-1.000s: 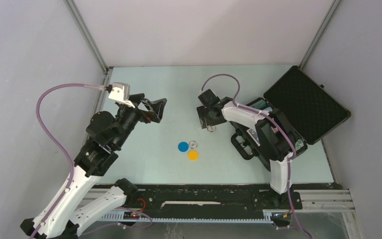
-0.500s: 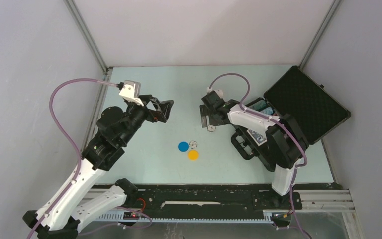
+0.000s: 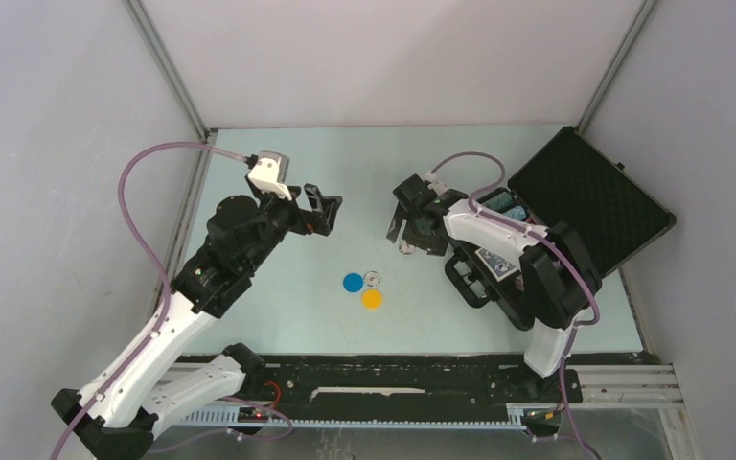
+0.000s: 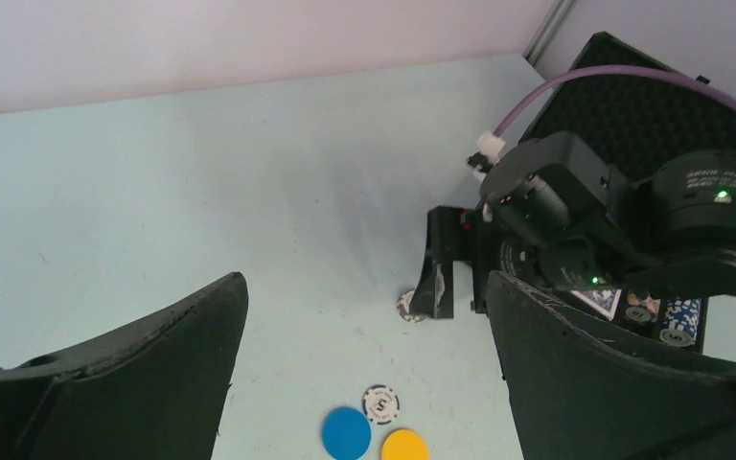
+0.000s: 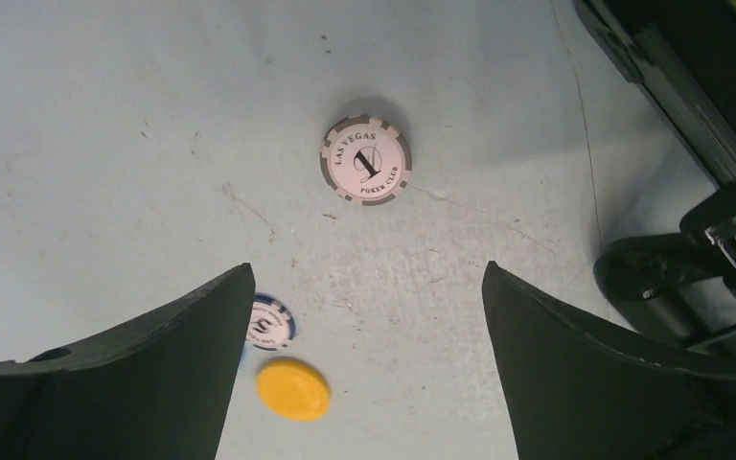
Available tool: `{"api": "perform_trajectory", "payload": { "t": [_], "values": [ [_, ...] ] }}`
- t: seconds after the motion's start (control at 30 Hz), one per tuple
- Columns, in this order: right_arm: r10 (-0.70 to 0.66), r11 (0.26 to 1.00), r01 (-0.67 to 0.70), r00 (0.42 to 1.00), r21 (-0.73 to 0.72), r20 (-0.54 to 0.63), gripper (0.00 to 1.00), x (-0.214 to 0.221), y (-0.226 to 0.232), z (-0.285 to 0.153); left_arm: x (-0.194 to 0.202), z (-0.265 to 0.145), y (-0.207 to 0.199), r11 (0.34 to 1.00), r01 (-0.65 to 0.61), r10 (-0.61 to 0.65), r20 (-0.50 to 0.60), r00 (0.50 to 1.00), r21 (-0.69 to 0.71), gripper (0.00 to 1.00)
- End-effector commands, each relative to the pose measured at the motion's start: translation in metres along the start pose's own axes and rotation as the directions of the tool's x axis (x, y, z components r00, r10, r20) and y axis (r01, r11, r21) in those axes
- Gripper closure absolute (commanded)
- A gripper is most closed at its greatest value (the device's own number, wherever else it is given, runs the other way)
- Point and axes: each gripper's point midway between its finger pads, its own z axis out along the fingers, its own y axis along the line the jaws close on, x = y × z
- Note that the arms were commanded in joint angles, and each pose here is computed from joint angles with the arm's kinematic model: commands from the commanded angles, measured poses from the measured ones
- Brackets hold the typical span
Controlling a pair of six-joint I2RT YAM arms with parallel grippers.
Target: Pack up texas hold em set
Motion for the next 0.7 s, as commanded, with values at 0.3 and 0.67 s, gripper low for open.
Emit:
{"api": "perform_trajectory", "payload": {
  "t": [0.3,0.67],
  "values": [
    [0.463,0.886,-0.463,0.886,-0.014,-0.005,0.04,-0.027,0.014,0.016,-0.028,-0.022,-0.01,0.999,0.023,-0.027,0.083,0.996,0.049,0.0],
    [0.495,0.869,-0.488,0.863,0.084,-0.1,0.05,-0.03,0.019,0.043,-0.027,-0.021,-0.01,0.999,0.022,-0.026,0.075,0.997,0.049,0.0]
  ]
}}
